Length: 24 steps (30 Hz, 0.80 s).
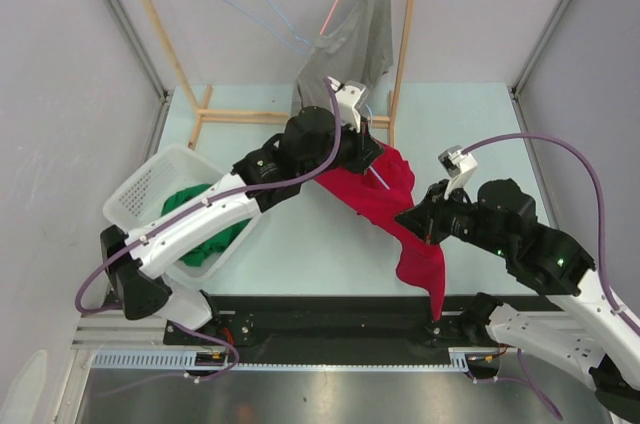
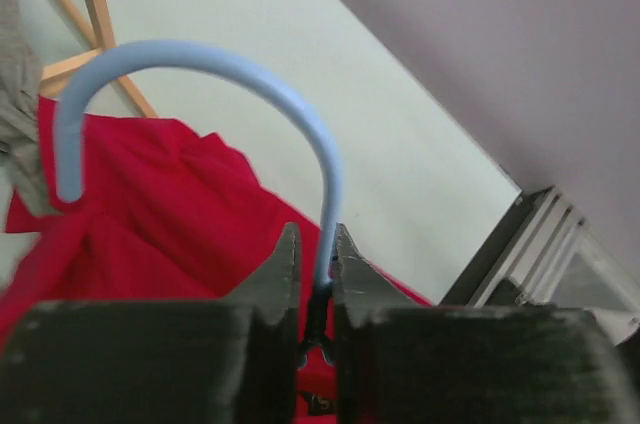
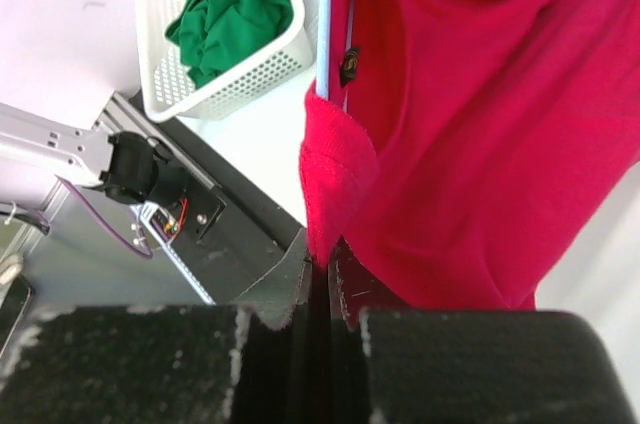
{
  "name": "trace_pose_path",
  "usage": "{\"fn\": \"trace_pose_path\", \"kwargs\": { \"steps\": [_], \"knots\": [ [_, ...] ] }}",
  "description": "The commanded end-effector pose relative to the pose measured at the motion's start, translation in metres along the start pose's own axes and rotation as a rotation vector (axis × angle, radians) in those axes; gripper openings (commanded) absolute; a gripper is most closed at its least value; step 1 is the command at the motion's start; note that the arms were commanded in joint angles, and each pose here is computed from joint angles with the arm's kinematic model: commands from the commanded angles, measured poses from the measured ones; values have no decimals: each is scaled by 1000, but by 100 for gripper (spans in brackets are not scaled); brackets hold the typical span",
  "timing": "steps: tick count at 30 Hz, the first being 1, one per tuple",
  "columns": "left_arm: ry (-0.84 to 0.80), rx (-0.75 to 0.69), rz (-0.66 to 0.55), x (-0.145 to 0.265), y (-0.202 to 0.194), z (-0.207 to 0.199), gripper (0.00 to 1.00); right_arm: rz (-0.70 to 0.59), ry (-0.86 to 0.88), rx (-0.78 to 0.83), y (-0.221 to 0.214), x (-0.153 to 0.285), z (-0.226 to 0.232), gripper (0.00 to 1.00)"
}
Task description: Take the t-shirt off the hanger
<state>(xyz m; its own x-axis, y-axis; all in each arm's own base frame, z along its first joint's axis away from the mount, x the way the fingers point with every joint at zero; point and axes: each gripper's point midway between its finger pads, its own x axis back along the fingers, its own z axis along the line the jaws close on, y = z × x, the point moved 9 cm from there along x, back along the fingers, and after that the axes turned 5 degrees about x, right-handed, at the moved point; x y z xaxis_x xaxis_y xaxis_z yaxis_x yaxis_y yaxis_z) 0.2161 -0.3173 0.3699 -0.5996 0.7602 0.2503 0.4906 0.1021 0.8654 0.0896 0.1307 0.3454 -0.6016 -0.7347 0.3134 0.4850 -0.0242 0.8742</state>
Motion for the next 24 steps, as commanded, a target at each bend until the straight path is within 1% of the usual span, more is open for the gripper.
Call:
{"fn": "trace_pose_path", "kwargs": {
  "steps": [1,2,3,4,6,8,10,13,16,19,20,21,22,24],
  "knots": [
    [60,10,-145,36,29,-3,0,-87,106,-5,19,1,15,4],
    [89,11,-156,41,30,-1,0,-70,93,-12,16,0,13,14],
    [106,12,-186,52,36,0,0,-61,73,-20,15,-2,12,38],
    [156,0,-206,58,38,5,0,-53,61,-26,13,-3,10,49],
    [200,-15,-236,72,44,8,0,-33,29,-38,9,-4,7,68],
    [263,-39,-244,82,46,14,0,-26,15,-43,5,-4,5,74],
    [309,-47,-270,95,50,18,0,-28,17,-40,3,-4,4,76],
    [329,-56,-291,109,51,22,0,-21,-2,-39,0,-3,1,76],
    [346,-59,-311,121,51,24,0,-34,-36,-47,-2,0,-2,73],
    [371,-66,-323,129,51,28,0,-85,-86,-59,-2,7,-8,67],
    [375,-68,-327,131,51,28,0,-98,-89,-62,-2,9,-8,58],
    [375,-67,-330,133,51,28,0,-115,-89,-70,-1,10,-8,52],
    [376,-64,-334,135,51,29,0,-135,-105,-77,0,12,-10,35],
    [380,-59,-337,136,48,30,0,-170,-125,-103,1,17,-11,12]
  ]
}}
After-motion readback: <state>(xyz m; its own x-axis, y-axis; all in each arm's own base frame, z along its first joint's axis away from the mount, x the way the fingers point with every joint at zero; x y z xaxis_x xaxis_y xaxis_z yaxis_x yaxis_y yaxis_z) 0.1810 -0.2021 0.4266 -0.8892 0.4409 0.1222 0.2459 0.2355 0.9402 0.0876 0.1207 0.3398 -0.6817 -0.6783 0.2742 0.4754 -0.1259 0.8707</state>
